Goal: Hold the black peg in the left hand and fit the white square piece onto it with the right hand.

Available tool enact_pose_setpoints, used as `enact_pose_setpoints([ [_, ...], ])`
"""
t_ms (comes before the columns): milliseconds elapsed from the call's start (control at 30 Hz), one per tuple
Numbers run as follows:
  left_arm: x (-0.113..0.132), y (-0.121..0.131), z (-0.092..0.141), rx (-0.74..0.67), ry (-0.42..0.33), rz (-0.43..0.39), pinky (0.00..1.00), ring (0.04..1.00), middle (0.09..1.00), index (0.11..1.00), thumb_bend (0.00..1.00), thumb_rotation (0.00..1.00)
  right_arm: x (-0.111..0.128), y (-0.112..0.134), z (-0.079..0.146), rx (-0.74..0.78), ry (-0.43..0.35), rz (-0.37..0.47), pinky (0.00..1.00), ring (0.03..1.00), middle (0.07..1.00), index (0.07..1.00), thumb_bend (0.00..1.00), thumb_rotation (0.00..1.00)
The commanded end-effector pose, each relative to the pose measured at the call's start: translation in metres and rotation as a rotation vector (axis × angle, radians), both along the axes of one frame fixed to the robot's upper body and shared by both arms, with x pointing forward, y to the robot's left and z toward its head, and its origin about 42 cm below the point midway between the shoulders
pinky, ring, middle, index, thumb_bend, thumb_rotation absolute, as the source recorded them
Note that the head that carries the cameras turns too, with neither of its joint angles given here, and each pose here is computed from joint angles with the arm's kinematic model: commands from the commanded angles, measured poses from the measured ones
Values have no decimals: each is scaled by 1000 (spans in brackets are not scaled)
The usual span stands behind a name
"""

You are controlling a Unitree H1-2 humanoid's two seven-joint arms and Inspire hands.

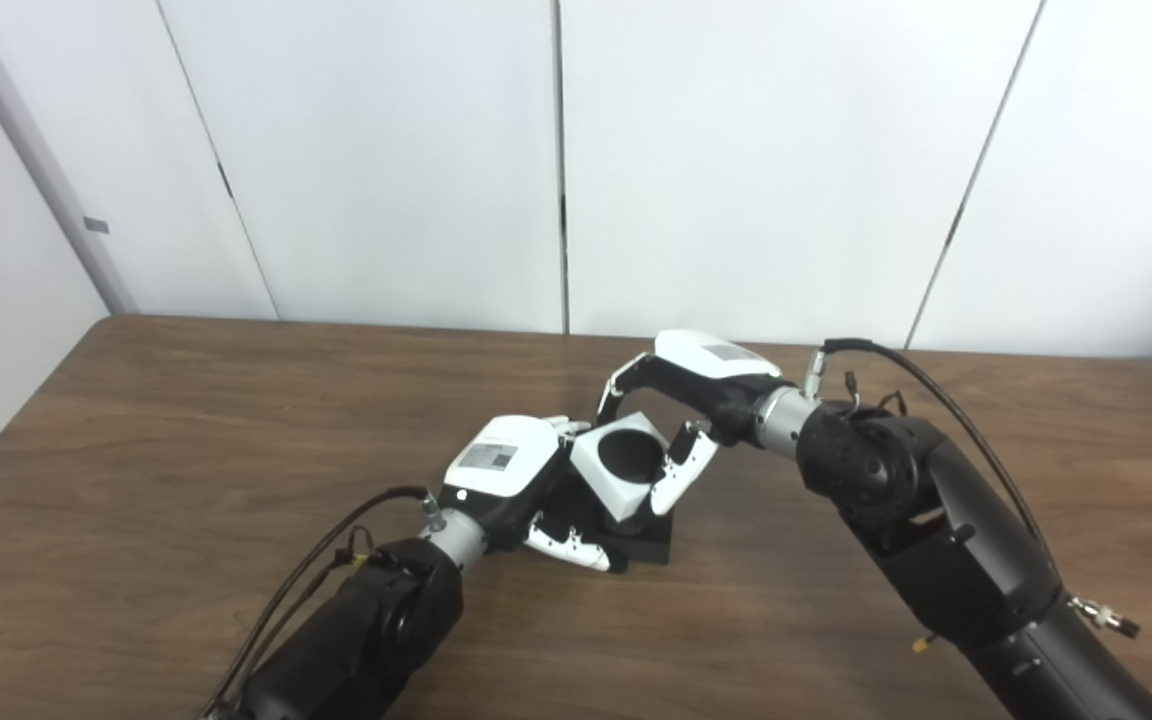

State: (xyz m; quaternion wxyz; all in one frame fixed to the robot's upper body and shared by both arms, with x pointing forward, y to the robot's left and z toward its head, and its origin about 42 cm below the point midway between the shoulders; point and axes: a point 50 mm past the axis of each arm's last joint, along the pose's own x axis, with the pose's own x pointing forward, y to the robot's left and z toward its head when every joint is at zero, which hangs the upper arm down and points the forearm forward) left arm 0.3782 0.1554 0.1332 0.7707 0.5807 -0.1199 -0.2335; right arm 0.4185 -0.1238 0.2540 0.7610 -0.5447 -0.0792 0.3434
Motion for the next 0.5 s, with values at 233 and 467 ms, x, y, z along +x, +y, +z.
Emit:
enact_pose_setpoints([
  [233, -34, -19, -52, 121, 238, -86, 780, 890, 875, 491, 523, 72, 4, 3, 24, -19, -23, 37, 817, 862, 824, 701, 893, 335],
  [467, -32, -16, -50, 116, 227, -78, 755, 877, 877, 491, 523, 73, 4, 0, 24, -16, -31, 38, 820, 857, 822, 700, 893, 294],
])
